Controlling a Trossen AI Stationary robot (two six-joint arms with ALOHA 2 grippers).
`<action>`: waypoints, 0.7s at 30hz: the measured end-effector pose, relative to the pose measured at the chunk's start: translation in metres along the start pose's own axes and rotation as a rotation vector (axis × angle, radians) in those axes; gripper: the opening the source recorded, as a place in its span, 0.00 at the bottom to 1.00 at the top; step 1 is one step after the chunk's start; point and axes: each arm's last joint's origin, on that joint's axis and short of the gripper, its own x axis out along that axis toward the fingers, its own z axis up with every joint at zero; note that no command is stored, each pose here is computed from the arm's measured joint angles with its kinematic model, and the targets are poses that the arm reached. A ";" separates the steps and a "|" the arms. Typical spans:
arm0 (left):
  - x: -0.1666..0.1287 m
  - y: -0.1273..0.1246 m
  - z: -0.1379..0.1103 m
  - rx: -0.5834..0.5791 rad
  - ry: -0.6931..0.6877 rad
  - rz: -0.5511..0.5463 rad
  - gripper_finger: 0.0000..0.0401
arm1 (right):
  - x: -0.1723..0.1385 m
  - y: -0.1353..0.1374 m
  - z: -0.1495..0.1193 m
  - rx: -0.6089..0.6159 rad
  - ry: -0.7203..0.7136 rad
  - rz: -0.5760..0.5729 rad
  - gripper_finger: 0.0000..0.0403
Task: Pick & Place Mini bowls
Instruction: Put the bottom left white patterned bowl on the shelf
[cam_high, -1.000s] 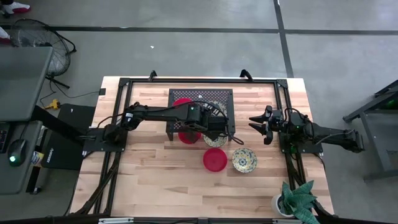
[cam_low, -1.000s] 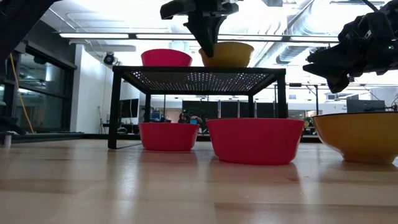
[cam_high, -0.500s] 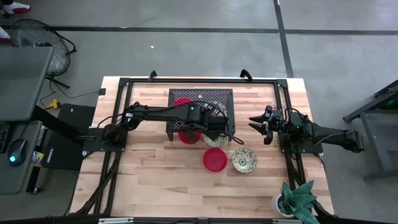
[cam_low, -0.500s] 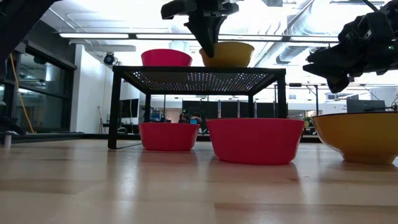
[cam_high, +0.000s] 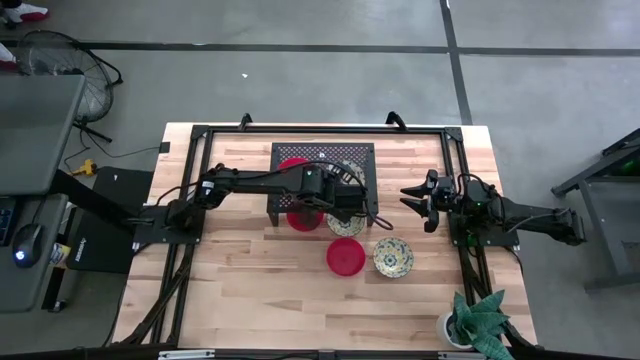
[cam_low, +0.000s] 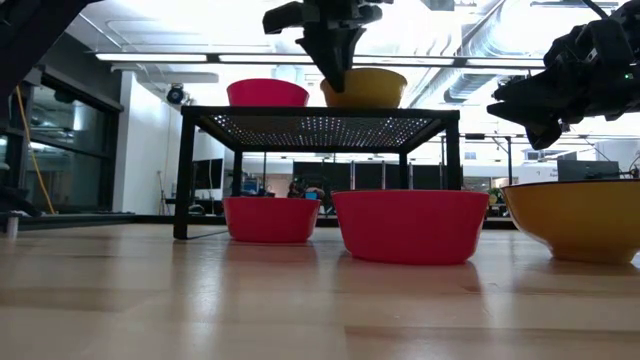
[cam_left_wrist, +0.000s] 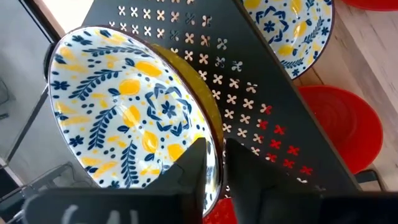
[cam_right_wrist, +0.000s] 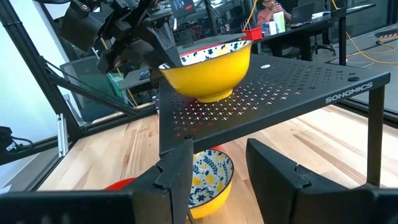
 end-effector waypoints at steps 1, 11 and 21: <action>0.000 0.000 0.000 0.000 0.001 0.001 0.16 | 0.000 0.000 0.000 0.000 0.000 0.000 0.34; 0.000 0.001 -0.001 0.000 0.027 0.035 0.20 | 0.000 0.000 0.000 0.000 0.000 0.000 0.34; 0.000 0.001 -0.001 -0.001 0.026 0.038 0.20 | 0.000 0.000 0.000 0.000 0.000 0.000 0.34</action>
